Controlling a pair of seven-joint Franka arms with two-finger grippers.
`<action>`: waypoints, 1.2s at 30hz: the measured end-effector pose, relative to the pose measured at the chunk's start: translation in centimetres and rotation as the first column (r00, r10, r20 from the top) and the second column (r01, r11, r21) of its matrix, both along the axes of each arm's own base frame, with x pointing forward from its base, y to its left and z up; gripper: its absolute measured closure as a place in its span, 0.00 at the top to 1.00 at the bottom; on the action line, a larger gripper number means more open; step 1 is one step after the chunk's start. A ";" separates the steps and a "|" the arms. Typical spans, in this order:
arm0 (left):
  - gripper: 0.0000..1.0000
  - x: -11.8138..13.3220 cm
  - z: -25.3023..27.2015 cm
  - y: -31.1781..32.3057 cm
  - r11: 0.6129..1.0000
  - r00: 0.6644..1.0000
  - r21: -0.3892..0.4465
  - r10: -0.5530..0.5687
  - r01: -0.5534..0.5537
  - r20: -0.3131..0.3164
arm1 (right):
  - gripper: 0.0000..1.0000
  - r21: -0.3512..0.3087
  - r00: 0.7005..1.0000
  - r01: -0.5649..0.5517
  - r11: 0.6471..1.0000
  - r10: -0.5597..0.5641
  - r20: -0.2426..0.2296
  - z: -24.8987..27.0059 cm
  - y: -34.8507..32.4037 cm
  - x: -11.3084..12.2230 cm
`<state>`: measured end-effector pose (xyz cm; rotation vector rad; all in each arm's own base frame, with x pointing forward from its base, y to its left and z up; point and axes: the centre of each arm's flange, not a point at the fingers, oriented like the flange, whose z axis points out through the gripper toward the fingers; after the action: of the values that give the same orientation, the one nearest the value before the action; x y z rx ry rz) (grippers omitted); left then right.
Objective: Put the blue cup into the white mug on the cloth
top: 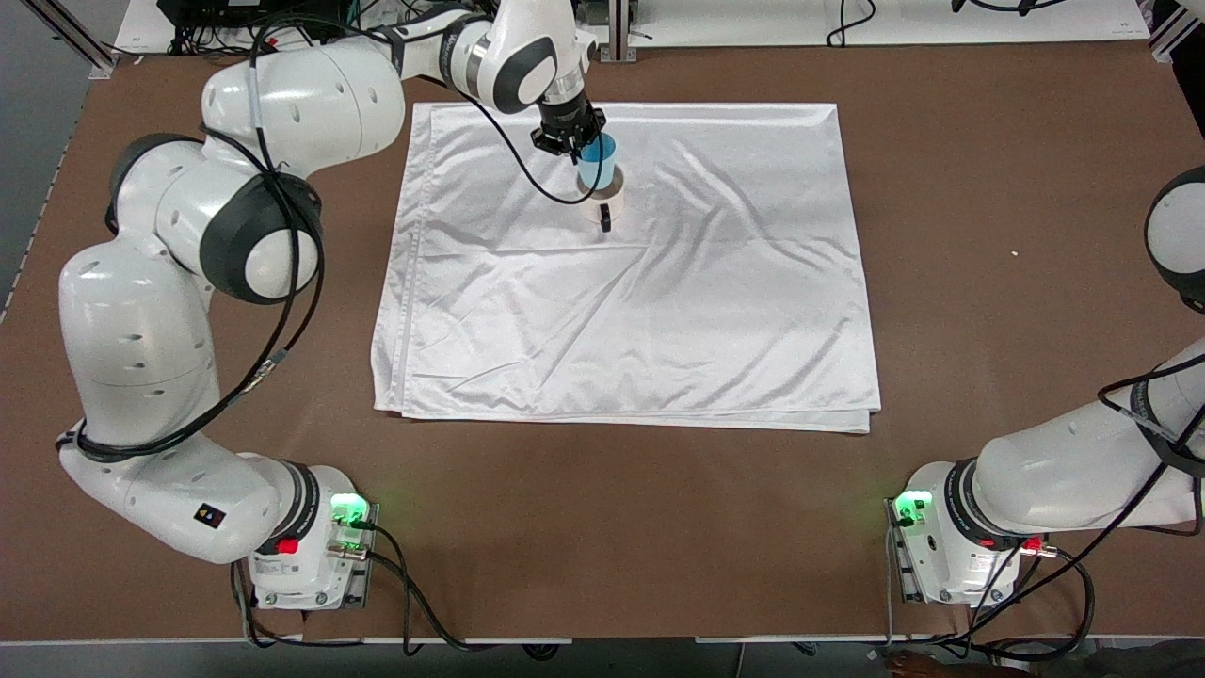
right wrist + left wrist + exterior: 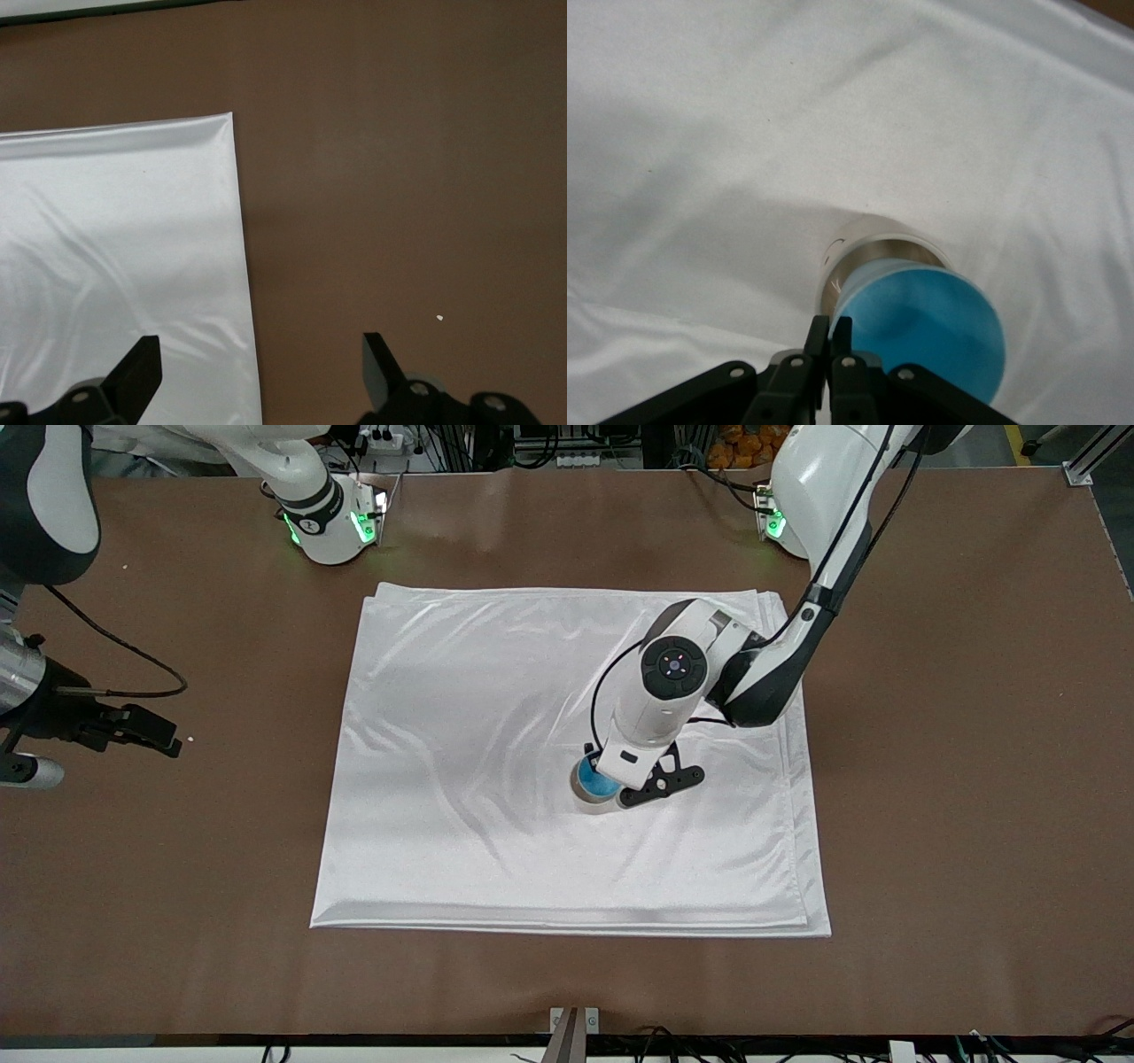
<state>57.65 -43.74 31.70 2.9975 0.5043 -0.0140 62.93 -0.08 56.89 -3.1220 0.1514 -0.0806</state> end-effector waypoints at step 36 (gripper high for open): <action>0.44 -0.1 -2.6 -0.4 1.000 1.000 0.008 0.001 -0.001 -0.019 | 1.00 -0.003 0.997 -0.047 0.999 0.047 0.067 3.0 0.8 -4.0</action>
<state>57.55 -44.11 29.13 3.0075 0.5094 -0.0405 58.98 0.70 59.93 -3.1170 0.0764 -0.1841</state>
